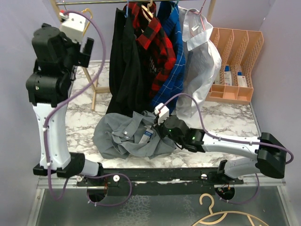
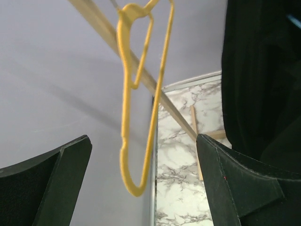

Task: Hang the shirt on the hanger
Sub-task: Pick up the hanger from the clothesline.

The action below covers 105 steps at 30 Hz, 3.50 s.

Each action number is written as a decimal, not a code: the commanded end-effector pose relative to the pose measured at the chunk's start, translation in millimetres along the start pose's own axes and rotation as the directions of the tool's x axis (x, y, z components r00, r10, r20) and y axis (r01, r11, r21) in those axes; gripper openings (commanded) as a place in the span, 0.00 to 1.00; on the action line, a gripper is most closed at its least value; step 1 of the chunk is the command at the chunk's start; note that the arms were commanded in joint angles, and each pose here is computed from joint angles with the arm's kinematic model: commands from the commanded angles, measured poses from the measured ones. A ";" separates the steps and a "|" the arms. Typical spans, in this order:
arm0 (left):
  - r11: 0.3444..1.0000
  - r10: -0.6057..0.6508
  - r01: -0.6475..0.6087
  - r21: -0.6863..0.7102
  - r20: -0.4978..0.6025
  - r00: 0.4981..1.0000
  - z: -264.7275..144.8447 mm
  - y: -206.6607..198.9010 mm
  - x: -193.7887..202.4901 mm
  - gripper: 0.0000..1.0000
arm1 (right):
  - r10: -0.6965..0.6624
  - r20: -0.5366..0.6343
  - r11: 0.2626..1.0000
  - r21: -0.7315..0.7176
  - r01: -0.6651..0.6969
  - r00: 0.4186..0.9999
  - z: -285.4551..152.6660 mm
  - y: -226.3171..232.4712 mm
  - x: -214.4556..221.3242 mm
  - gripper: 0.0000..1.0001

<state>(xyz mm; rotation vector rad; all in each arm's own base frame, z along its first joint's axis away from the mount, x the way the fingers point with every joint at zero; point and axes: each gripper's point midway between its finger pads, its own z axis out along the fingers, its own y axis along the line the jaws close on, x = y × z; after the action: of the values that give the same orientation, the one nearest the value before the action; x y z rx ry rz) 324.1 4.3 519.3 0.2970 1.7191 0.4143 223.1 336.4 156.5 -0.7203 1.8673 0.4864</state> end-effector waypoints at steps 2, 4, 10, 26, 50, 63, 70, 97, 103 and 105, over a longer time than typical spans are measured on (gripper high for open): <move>0.971 -0.180 0.182 0.153 -0.026 0.983 21.8 17.7 14.3 0.94 | 0.030 0.033 0.999 -0.024 -0.029 0.999 -10.4 -1.8 -4.2 0.01; 0.961 -0.210 0.214 0.174 -0.043 0.977 28.7 24.4 22.0 0.94 | 0.034 0.036 0.999 -0.018 -0.033 0.999 -13.1 -4.6 -2.9 0.01; 0.937 -0.206 0.234 0.259 -0.130 0.970 43.7 7.2 54.0 0.95 | 0.032 0.037 0.999 -0.008 -0.032 0.999 -17.7 -11.0 0.6 0.01; 0.980 -0.073 0.103 0.170 -0.178 0.981 43.6 20.0 115.3 0.83 | 0.043 0.028 0.999 -0.018 -0.042 0.999 -10.6 -10.0 6.3 0.01; 0.985 -0.027 0.037 0.167 -0.061 0.998 61.9 41.2 82.6 0.00 | 0.071 0.014 0.997 -0.025 -0.071 0.997 -15.5 -8.5 5.2 0.01; 0.977 -0.075 0.100 0.189 -0.135 0.988 100.3 44.2 92.7 0.00 | 0.096 0.005 0.994 -0.054 -0.096 0.995 -14.6 -1.2 2.8 0.01; 0.961 -0.081 0.136 0.242 -0.222 0.972 114.4 27.5 125.2 0.00 | 0.106 0.006 0.993 -0.055 -0.106 0.994 -17.6 -1.7 2.0 0.01; 0.860 0.250 -0.120 0.495 -0.204 0.946 6.6 -19.5 166.5 0.00 | 0.193 0.026 0.979 -0.067 -0.191 0.981 -57.2 -11.6 5.8 0.01; 0.812 0.380 -0.261 0.523 -0.134 0.915 -46.8 -24.2 157.7 0.00 | 0.153 0.011 0.988 0.028 -0.153 0.988 -51.0 -24.3 -4.2 0.01; 0.804 0.403 -0.287 0.522 -0.123 0.907 -61.6 -23.0 150.8 0.00 | 0.122 -0.015 0.989 0.081 -0.120 0.992 -43.0 -30.2 -5.6 0.01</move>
<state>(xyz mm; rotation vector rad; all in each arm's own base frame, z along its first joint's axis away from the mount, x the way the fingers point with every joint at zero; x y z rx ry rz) 270.7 55.8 365.7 0.8551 2.0588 0.2418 194.1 292.3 173.4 -0.5947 1.9205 0.6331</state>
